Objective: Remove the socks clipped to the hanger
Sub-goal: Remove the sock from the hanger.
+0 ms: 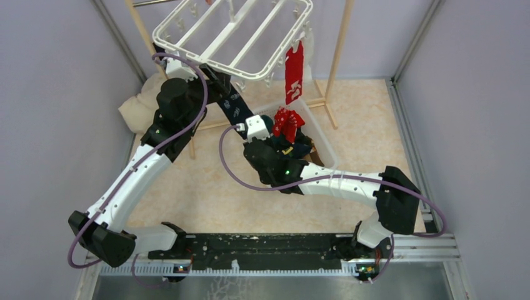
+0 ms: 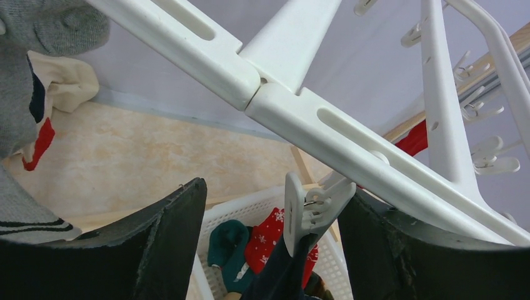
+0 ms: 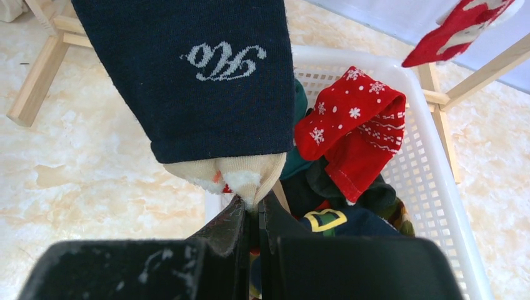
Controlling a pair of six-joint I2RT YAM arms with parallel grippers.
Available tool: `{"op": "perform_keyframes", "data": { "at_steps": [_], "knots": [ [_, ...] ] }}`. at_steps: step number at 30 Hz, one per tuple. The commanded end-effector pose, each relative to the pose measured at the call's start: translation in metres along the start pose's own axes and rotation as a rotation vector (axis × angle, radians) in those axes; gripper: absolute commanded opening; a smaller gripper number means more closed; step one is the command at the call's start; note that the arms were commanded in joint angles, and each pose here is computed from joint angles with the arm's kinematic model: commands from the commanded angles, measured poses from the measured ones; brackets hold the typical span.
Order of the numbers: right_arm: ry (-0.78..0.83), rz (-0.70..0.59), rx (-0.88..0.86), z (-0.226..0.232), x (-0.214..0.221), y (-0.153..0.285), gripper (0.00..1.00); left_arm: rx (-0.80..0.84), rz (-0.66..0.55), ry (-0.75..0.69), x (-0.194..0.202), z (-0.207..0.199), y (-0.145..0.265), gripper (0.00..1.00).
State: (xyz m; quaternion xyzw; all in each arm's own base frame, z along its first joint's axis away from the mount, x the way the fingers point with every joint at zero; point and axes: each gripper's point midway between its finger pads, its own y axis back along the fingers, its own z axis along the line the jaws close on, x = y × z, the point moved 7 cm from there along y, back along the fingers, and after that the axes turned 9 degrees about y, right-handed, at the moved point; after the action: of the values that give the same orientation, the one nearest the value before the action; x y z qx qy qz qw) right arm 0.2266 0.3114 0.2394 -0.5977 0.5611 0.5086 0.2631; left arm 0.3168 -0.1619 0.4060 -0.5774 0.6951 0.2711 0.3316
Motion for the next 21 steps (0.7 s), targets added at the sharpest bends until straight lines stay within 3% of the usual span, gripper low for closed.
{"op": "perform_keyframes", "data": {
  "at_steps": [1,4,7,13,16,21],
  "knots": [
    [-0.028,-0.017,-0.014,0.0018,-0.0038,0.0045,0.0,0.049,-0.078,0.024,-0.0217,-0.0155,0.0055,0.8],
    [-0.031,-0.017,-0.016,0.0019,-0.0035,0.0047,0.0,0.05,-0.08,0.026,-0.0214,-0.0146,0.0065,0.72],
    [-0.031,-0.014,-0.02,0.0027,-0.0024,0.0046,0.0,0.079,-0.105,0.032,-0.0235,-0.0162,0.008,0.57],
    [-0.026,-0.007,-0.024,0.0035,0.0007,0.0045,0.0,0.099,-0.116,0.034,-0.0213,-0.0144,0.012,0.43],
    [-0.027,-0.007,-0.024,0.0033,0.0011,0.0047,0.0,0.106,-0.117,0.028,-0.0224,-0.0155,0.0119,0.31],
    [-0.03,-0.006,-0.026,0.003,0.0019,0.0055,0.0,0.115,-0.109,0.02,-0.0219,-0.017,0.011,0.23]
  ]
}}
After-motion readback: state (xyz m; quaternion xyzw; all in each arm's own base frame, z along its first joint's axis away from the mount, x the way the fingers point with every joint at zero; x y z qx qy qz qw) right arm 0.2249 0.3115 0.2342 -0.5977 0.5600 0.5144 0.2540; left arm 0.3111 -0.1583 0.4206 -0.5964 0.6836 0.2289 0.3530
